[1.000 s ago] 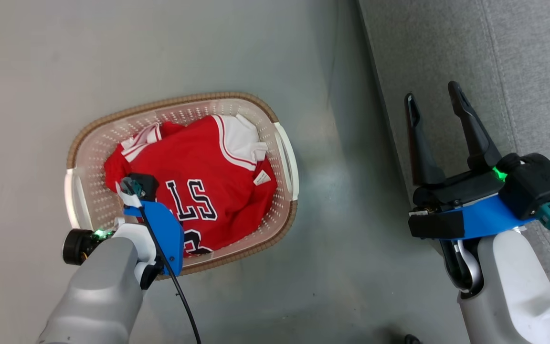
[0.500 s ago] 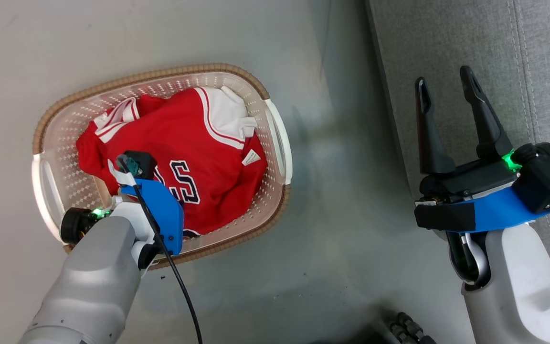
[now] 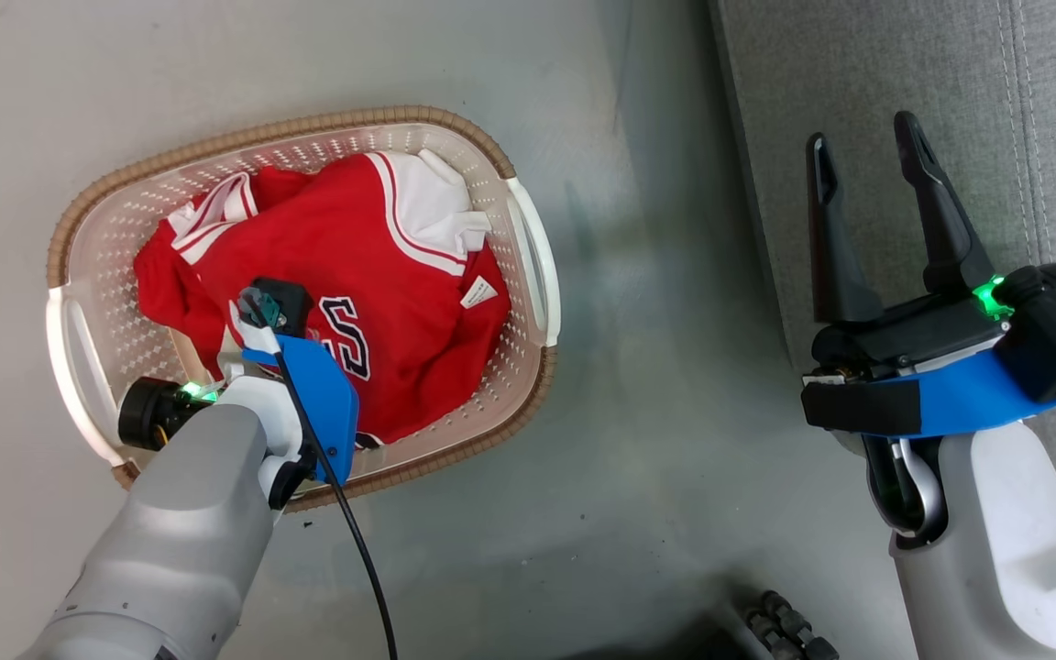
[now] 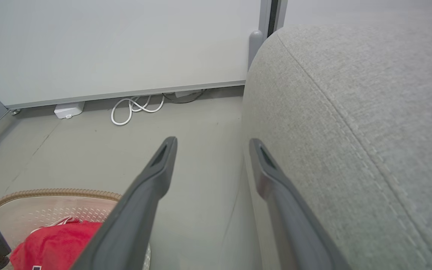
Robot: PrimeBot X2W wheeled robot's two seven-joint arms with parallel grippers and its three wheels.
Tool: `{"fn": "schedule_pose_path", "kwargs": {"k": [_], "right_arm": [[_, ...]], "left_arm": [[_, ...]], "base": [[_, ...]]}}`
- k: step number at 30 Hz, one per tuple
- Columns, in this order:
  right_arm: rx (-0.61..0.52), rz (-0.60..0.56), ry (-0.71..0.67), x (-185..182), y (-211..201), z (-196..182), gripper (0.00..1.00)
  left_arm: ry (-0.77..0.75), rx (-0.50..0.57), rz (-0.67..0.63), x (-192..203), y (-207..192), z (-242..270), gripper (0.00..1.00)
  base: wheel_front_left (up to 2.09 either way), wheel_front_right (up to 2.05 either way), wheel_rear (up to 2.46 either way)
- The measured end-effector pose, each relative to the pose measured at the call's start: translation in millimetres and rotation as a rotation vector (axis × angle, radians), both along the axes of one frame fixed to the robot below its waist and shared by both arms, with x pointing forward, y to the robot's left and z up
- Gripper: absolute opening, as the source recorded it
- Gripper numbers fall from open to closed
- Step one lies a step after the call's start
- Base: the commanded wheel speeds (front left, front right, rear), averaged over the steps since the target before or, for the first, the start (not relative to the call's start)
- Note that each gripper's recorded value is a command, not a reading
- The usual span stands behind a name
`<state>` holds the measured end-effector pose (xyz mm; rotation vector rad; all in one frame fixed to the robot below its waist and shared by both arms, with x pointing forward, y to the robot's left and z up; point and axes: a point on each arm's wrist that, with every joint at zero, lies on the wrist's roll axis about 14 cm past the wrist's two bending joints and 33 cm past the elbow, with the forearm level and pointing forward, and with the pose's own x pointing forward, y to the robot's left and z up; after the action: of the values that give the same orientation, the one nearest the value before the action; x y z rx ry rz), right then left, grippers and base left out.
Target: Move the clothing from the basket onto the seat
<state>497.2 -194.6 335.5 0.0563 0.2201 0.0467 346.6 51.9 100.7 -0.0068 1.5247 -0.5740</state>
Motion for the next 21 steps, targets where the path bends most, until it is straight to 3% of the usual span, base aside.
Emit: {"fn": "schedule_pose_path", "kwargs": {"k": [12, 21], "right_arm": [[0.014, 0.011, -0.044, 4.4, 6.0, 20.1, 1.00], [0.030, 0.039, -0.104, 4.0, 19.3, 51.5, 1.00]], "left_arm": [[-0.140, -0.076, 0.046, 23.3, -11.8, 26.7, 0.00], [-0.336, -0.162, 0.120, 52.4, -18.3, 74.4, 0.00]], "base": [[0.00, 0.00, 0.00], [0.00, 0.00, 0.00]]}}
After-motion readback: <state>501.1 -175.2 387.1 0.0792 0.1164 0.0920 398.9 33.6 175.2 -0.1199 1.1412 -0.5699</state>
